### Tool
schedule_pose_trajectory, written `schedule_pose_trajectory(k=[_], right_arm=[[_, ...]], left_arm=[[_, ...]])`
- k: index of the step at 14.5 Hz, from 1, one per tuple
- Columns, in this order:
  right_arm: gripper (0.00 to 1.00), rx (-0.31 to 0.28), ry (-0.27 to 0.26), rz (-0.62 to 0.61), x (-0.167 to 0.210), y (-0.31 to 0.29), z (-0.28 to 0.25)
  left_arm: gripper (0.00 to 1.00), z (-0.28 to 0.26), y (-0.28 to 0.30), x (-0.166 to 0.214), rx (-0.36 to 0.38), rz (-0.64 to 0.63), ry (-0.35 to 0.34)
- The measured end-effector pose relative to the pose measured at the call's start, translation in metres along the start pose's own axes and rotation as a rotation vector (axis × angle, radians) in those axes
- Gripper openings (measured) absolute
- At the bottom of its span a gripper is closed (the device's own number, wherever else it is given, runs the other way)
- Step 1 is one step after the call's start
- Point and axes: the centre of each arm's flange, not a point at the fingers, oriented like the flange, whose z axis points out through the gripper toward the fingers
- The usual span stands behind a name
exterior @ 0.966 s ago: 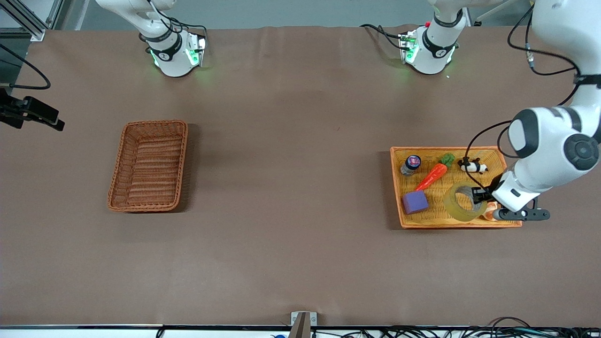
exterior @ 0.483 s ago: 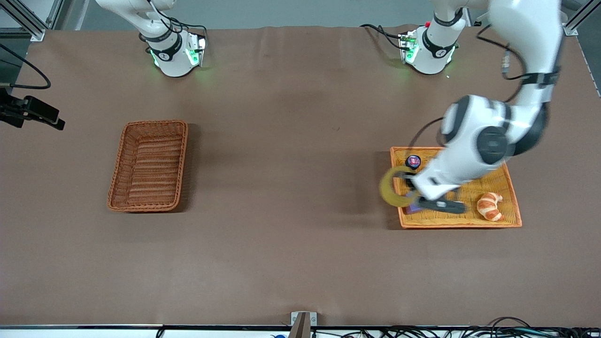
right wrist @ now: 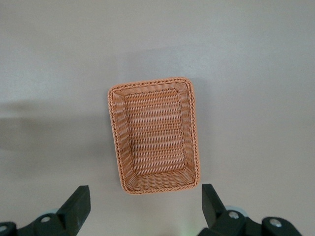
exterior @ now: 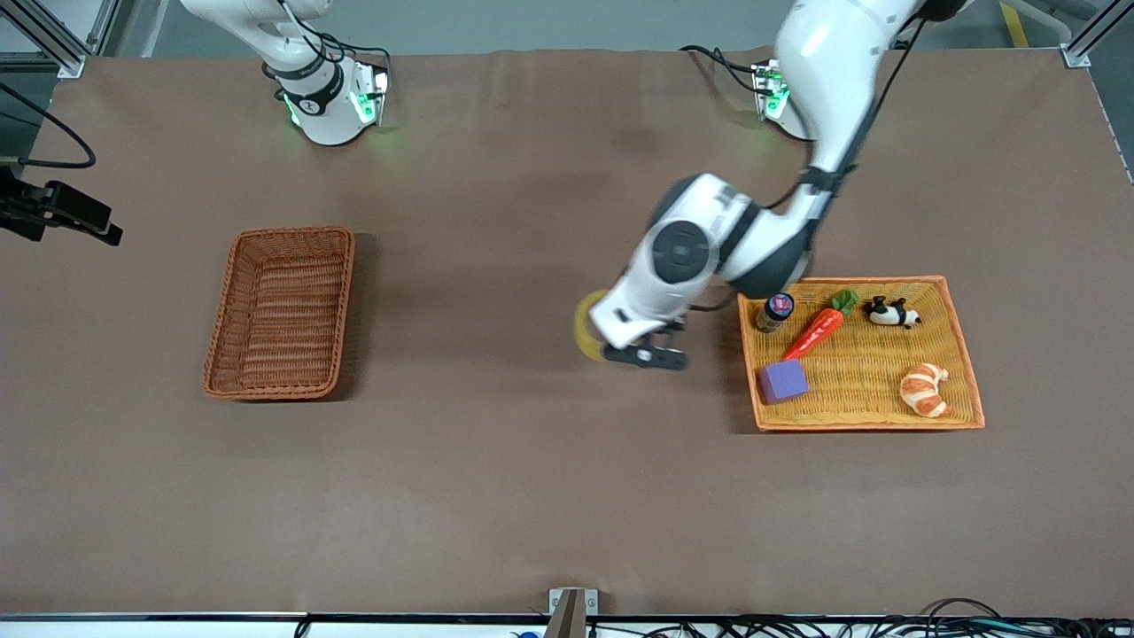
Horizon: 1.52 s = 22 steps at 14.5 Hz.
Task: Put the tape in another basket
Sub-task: 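Carry the tape roll with the left gripper toward the table middle, then set the tape roll on the table and open the left gripper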
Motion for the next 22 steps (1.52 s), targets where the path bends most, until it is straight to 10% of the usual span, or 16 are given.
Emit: schedule_pose_trajectory(k=[13,22], right_arm=[[1.00,0.000,-0.001,0.002,0.000,0.001,0.000],[1.00,0.002,0.019,-0.028,0.005,-0.017,0.003]], left_arm=[[0.21,0.112,0.133,-0.011,-0.116,0.172,0.101],[1.00,0.024,0.101,0.024,-0.110,0.190,0.154]])
